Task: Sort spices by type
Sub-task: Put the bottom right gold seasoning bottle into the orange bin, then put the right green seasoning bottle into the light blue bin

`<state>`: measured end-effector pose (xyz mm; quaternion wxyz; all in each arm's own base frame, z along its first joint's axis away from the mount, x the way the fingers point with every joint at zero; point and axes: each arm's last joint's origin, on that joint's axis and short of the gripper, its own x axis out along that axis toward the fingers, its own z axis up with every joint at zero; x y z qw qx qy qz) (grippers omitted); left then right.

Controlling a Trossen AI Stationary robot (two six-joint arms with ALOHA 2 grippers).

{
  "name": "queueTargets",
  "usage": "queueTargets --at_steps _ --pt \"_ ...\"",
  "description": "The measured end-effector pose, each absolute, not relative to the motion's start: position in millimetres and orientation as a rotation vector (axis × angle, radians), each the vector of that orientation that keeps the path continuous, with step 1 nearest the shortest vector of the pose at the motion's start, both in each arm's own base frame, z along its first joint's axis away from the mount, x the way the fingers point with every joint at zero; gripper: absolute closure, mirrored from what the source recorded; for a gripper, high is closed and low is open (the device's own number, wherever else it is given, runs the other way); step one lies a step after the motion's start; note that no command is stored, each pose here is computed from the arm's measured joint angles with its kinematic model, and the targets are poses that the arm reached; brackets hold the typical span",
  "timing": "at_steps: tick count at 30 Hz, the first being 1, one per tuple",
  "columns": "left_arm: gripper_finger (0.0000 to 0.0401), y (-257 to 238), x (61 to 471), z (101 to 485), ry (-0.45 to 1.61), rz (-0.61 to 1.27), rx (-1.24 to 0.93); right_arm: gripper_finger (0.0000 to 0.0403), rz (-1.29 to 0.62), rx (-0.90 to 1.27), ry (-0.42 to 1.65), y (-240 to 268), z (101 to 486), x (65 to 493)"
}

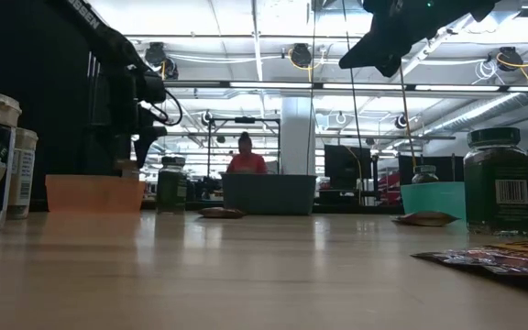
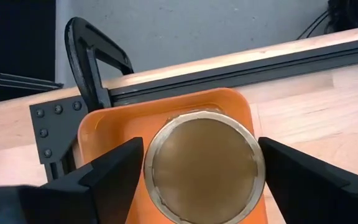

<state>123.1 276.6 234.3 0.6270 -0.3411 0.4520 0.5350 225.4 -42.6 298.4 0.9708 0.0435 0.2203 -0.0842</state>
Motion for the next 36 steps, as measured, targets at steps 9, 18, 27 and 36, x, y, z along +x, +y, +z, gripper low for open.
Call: queueTargets --at_steps 9,18,27,36 --pt "0.0086 276 123 234 1.037 1.226 -0.782 0.0403 -0.17 0.088 0.445 -43 298 225" --pt "0.0085 277 124 241 1.042 1.222 -0.777 0.0403 -0.17 0.088 0.445 -43 298 225" --pt "0.0084 279 124 258 1.047 1.237 -0.763 0.0403 -0.17 0.088 0.445 -43 298 225" --pt "0.0084 272 126 273 1.131 1.193 -0.756 0.0403 -0.171 0.088 0.445 -43 298 225"
